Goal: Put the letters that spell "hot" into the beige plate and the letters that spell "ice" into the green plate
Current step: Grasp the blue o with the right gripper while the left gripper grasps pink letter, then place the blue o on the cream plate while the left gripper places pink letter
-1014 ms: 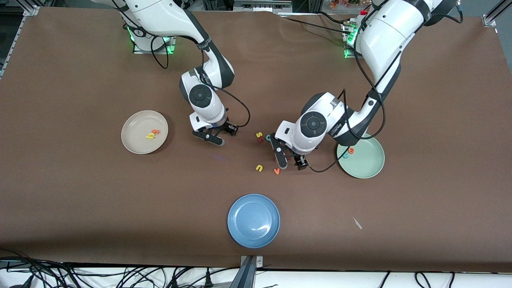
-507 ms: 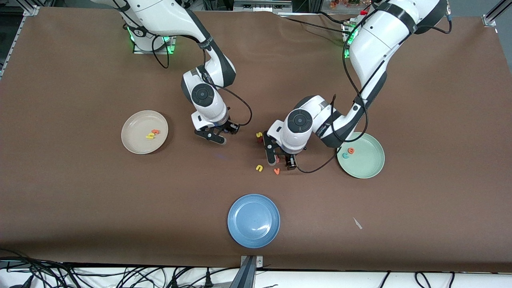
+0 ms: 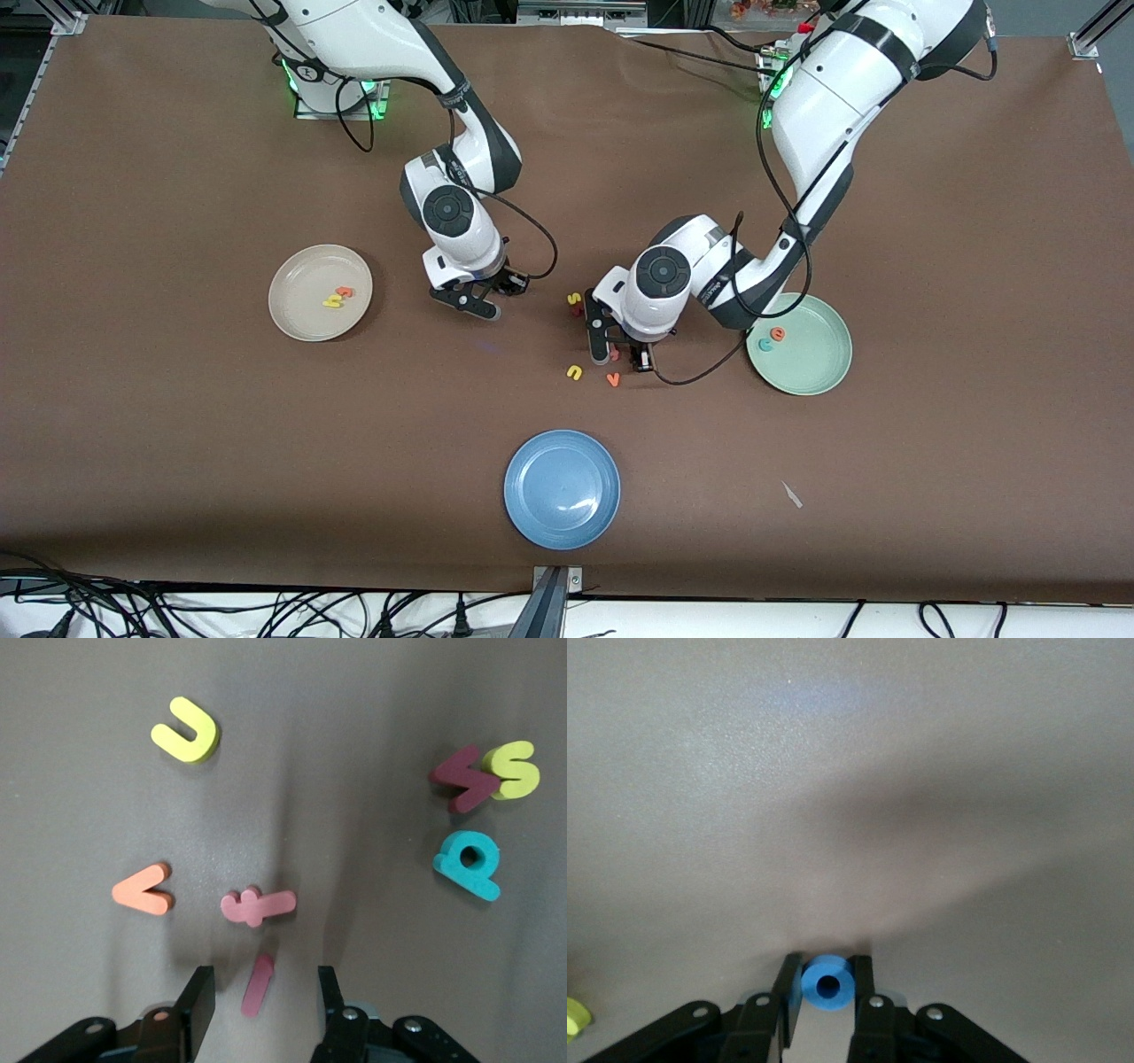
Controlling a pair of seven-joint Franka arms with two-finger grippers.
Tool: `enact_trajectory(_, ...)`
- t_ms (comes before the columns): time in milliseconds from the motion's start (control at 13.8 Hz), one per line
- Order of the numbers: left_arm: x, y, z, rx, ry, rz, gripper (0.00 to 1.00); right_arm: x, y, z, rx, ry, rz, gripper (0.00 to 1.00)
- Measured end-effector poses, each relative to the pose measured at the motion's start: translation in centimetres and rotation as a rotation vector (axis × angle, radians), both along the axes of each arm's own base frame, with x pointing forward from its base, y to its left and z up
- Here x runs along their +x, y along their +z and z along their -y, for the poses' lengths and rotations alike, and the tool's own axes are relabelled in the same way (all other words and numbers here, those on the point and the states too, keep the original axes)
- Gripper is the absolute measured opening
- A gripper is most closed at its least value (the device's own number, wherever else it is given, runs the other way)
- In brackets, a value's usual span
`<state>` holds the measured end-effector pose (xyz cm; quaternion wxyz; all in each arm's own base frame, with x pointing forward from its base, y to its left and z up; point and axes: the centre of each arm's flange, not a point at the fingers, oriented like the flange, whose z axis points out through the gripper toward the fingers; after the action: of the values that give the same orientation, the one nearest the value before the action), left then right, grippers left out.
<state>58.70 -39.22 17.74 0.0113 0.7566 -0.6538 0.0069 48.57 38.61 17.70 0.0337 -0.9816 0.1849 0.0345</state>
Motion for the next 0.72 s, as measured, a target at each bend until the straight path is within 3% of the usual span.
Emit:
enact_trajectory(290, 0.2, -0.2, -0.1, -0.006, 0.003, 0.004, 0.1, 0.0, 0.0, 0.0, 0.001, 0.002, 0.002, 0.27)
enact_trajectory(435, 0.2, -0.2, -0.1, -0.007, 0.003, 0.005, 0.07, 0.5, 0.3, 0.0, 0.002, 0.015, 0.004, 0.27)
enact_trajectory(725, 1.7, 1.3, -1.9, 0.028, 0.028, -0.01, 0.07, 3.6, 1.9, 3.7, -0.05, 0.126, -0.075, 0.27)
